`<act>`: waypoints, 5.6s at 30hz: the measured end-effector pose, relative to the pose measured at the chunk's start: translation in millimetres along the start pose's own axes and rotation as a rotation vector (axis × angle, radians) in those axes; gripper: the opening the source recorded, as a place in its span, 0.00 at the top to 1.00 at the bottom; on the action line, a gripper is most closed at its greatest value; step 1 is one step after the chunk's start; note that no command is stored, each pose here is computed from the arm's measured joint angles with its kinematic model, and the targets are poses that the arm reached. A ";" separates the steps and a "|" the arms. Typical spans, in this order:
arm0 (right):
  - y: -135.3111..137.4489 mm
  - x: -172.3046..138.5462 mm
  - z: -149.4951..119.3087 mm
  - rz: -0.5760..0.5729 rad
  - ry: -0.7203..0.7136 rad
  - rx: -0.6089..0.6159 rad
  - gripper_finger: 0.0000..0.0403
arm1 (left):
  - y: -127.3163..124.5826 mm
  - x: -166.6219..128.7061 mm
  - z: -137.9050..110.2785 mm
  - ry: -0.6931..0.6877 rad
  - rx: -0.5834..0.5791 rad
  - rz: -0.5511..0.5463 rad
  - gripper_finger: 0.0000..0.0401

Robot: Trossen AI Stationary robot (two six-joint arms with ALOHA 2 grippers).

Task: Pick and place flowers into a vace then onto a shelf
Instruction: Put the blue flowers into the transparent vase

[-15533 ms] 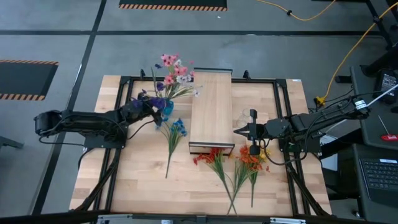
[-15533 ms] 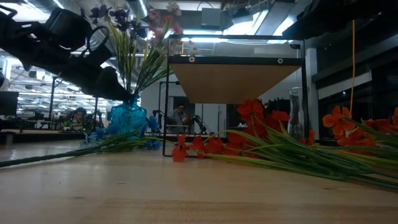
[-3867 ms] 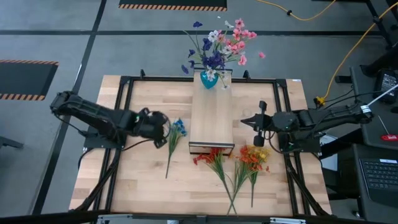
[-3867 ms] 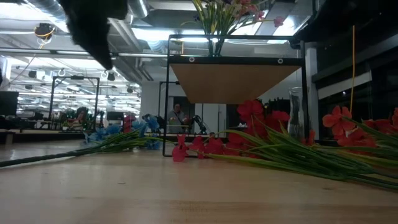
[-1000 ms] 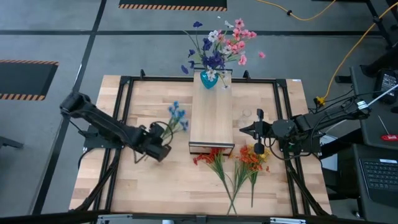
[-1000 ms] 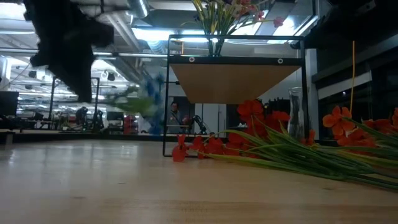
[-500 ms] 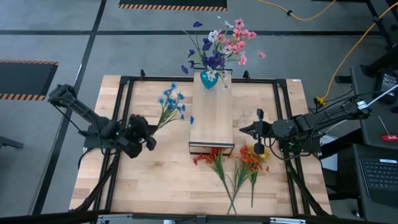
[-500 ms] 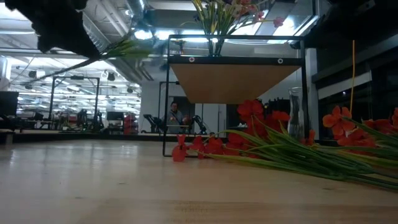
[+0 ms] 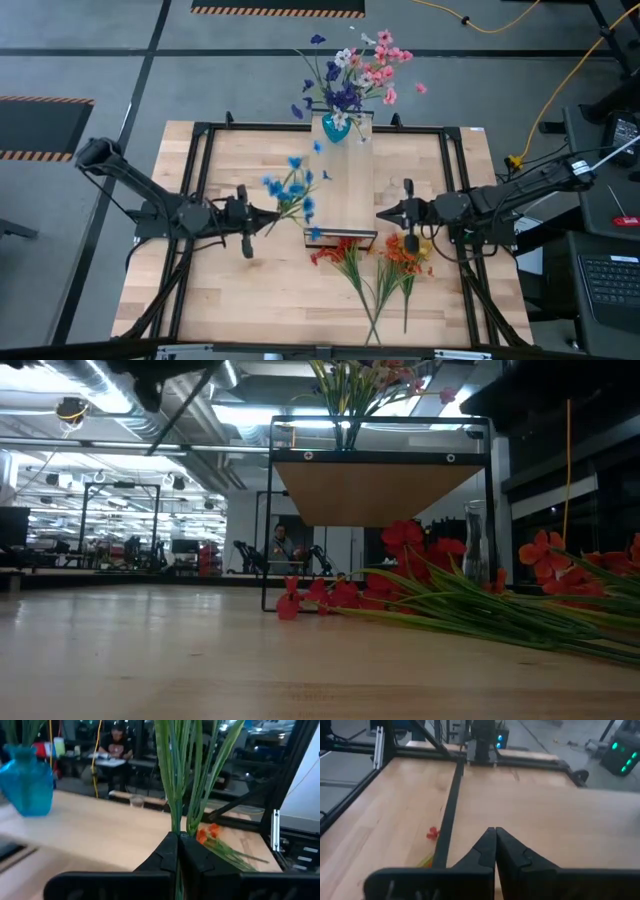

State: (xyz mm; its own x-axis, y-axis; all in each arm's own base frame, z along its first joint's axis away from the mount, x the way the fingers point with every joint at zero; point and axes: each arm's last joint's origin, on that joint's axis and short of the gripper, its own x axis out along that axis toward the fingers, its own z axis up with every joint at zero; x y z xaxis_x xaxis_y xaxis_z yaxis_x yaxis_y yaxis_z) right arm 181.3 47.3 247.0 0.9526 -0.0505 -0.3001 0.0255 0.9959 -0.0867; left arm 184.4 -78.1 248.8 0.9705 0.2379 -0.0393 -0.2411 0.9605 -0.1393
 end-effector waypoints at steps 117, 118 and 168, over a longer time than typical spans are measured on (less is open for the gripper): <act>-8.2 38.2 80.3 -0.105 -0.463 -0.122 0.98 | -28.6 103.7 81.5 0.037 0.363 -0.318 0.67; -10.2 32.0 81.5 -0.108 -0.454 -0.119 0.98 | -26.2 98.5 79.9 0.042 0.357 -0.297 0.68; -44.2 -49.1 10.7 -0.577 -0.106 0.081 0.98 | 45.7 32.7 19.9 0.044 0.211 -0.030 1.00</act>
State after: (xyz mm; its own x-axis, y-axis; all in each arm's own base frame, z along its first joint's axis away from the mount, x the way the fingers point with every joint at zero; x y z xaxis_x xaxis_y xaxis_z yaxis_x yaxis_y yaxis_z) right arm 136.6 6.6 275.8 0.8029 -0.5820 -0.1291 0.5674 0.8125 -0.1340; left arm 205.2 -23.6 260.8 0.9749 0.2067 -0.0825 -0.2013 0.9771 0.0689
